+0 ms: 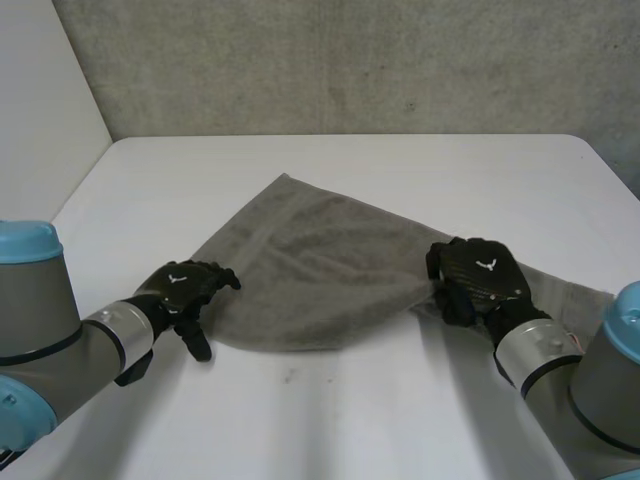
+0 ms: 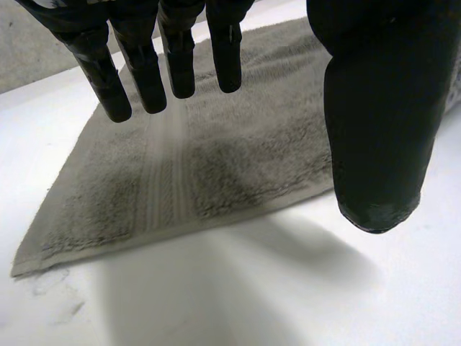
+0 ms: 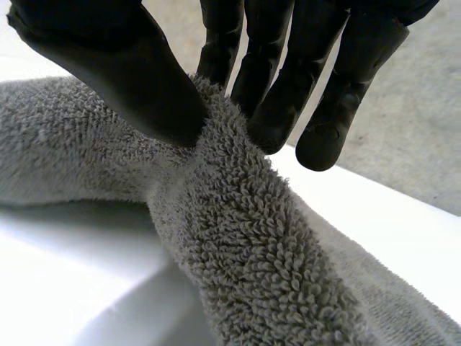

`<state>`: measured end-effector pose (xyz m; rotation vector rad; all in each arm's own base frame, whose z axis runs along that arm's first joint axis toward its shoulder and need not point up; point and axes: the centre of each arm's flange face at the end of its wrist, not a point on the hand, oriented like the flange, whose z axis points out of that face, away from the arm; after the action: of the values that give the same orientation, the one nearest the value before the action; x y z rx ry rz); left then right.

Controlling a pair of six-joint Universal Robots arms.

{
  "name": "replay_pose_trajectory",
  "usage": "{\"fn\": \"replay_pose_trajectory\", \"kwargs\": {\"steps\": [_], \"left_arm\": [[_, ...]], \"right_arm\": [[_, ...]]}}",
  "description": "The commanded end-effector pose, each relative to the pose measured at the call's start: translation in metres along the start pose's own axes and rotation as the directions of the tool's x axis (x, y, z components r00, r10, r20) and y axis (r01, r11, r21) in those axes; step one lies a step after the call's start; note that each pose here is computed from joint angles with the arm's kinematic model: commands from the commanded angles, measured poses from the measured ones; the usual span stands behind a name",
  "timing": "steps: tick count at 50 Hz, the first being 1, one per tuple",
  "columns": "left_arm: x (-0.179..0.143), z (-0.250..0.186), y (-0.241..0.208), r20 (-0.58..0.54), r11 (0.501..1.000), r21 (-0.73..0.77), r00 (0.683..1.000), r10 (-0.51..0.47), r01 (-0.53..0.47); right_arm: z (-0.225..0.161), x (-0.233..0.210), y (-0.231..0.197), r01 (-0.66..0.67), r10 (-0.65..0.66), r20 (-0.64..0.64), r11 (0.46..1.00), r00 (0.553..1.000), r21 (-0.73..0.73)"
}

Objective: Fold the towel.

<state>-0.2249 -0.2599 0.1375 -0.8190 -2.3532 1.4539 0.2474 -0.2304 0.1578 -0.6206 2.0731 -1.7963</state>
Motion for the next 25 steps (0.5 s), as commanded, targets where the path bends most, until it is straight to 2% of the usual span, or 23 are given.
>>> {"fn": "replay_pose_trajectory", "kwargs": {"steps": [1, 13, 25], "left_arm": [[-0.001, 0.007, 0.005, 0.001, 1.0, 0.004, 1.0, -0.001, 0.001], [-0.001, 0.018, 0.013, 0.001, 1.0, 0.021, 1.0, 0.004, -0.004], [0.013, 0.025, 0.015, -0.057, 0.999, 0.038, 0.998, 0.023, -0.02]], "right_arm": [[0.0, 0.003, -0.001, -0.073, 0.073, -0.005, 0.997, 0.997, 0.005], [0.003, 0.004, 0.0, -0.076, 0.076, -0.005, 0.997, 0.997, 0.001], [0.004, 0.003, 0.005, -0.074, 0.074, -0.002, 0.997, 0.997, -0.017]]}}
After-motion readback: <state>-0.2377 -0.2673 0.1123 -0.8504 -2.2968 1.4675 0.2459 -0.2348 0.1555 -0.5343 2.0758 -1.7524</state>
